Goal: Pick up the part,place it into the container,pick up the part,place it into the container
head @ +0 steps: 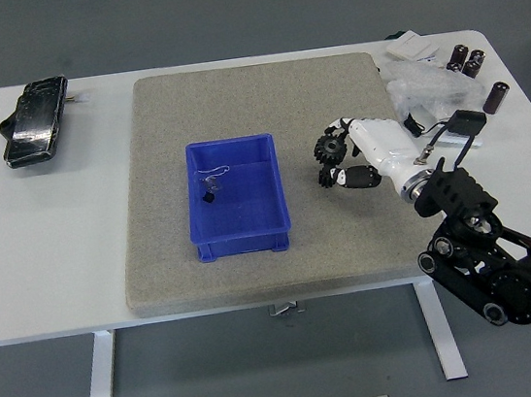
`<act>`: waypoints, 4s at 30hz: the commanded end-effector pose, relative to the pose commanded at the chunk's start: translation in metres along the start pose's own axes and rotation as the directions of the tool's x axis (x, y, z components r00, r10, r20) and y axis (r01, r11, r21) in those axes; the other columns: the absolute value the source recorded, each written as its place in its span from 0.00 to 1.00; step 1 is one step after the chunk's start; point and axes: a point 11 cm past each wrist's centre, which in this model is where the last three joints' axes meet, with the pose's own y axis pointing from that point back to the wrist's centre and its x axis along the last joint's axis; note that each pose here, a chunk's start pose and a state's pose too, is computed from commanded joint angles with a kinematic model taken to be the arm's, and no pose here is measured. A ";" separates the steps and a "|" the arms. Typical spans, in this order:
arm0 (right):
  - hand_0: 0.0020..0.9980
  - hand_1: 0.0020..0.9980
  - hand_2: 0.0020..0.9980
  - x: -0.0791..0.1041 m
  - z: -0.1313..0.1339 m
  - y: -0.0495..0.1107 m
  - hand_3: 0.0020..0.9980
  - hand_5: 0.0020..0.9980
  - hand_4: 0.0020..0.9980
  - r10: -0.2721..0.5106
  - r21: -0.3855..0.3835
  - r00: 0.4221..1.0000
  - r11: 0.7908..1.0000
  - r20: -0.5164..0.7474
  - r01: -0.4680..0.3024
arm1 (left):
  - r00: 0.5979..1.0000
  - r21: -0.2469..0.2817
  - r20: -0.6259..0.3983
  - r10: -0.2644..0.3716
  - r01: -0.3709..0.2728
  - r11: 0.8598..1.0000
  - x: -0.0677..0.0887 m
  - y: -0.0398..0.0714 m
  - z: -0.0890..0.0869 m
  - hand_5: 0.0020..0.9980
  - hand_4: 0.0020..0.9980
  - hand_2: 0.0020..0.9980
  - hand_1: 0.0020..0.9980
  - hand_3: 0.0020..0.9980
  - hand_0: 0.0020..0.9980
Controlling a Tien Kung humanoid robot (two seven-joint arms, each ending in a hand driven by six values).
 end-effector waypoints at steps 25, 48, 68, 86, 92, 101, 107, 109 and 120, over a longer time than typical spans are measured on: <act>0.95 0.85 0.84 -0.035 -0.081 -0.008 0.82 0.43 0.81 -0.082 0.187 0.991 0.977 -0.103 0.100 | 1.000 0.001 0.007 0.001 -0.001 1.000 0.000 0.000 0.001 0.21 0.70 0.63 0.66 0.62 0.67; 0.75 0.68 0.76 -0.016 0.022 -0.006 0.78 0.38 0.79 0.025 -0.092 0.985 0.996 0.173 -0.009 | 1.000 0.004 0.011 -0.001 0.001 1.000 0.000 0.000 -0.001 0.20 0.70 0.63 0.66 0.62 0.67; 0.67 0.58 0.66 -0.057 0.046 -0.003 0.70 0.24 0.57 -0.096 -0.144 0.986 0.983 0.134 0.115 | 1.000 0.001 0.013 0.000 0.000 1.000 0.000 0.000 0.001 0.19 0.70 0.63 0.66 0.62 0.67; 0.64 0.47 0.50 -0.051 0.047 -0.004 0.55 0.00 0.36 -0.064 -0.139 0.994 0.987 0.094 0.077 | 1.000 -0.001 0.011 0.000 0.000 1.000 0.000 0.000 0.001 0.19 0.70 0.63 0.66 0.62 0.67; 0.65 0.47 0.49 -0.031 0.017 -0.008 0.54 0.00 0.35 -0.003 -0.056 0.996 0.998 0.094 0.008 | 1.000 0.000 0.011 -0.001 0.001 1.000 -0.001 0.000 0.001 0.19 0.70 0.63 0.66 0.62 0.67; 0.67 0.49 0.51 -0.016 -0.063 -0.008 0.56 0.00 0.36 0.029 0.166 0.997 0.985 0.070 -0.041 | 1.000 0.001 0.011 -0.002 0.002 1.000 -0.001 0.000 0.000 0.20 0.70 0.63 0.66 0.62 0.67; 0.80 0.75 0.72 -0.035 -0.081 -0.008 0.68 0.15 0.37 -0.032 0.198 0.998 0.979 -0.051 0.041 | 1.000 0.001 0.012 -0.002 0.002 1.000 -0.001 0.000 0.001 0.20 0.70 0.63 0.66 0.62 0.67; 0.80 0.75 0.72 -0.039 -0.081 -0.008 0.68 0.15 0.37 -0.046 0.192 0.996 0.979 -0.079 0.061 | 1.000 0.002 0.012 -0.001 0.001 1.000 -0.001 0.000 0.001 0.20 0.70 0.63 0.66 0.62 0.67; 0.94 0.87 0.85 -0.040 -0.078 -0.009 0.78 0.24 0.67 -0.051 0.180 0.993 0.981 -0.103 0.070 | 1.000 0.002 0.014 0.001 -0.001 1.000 0.000 0.000 0.001 0.20 0.71 0.63 0.66 0.62 0.67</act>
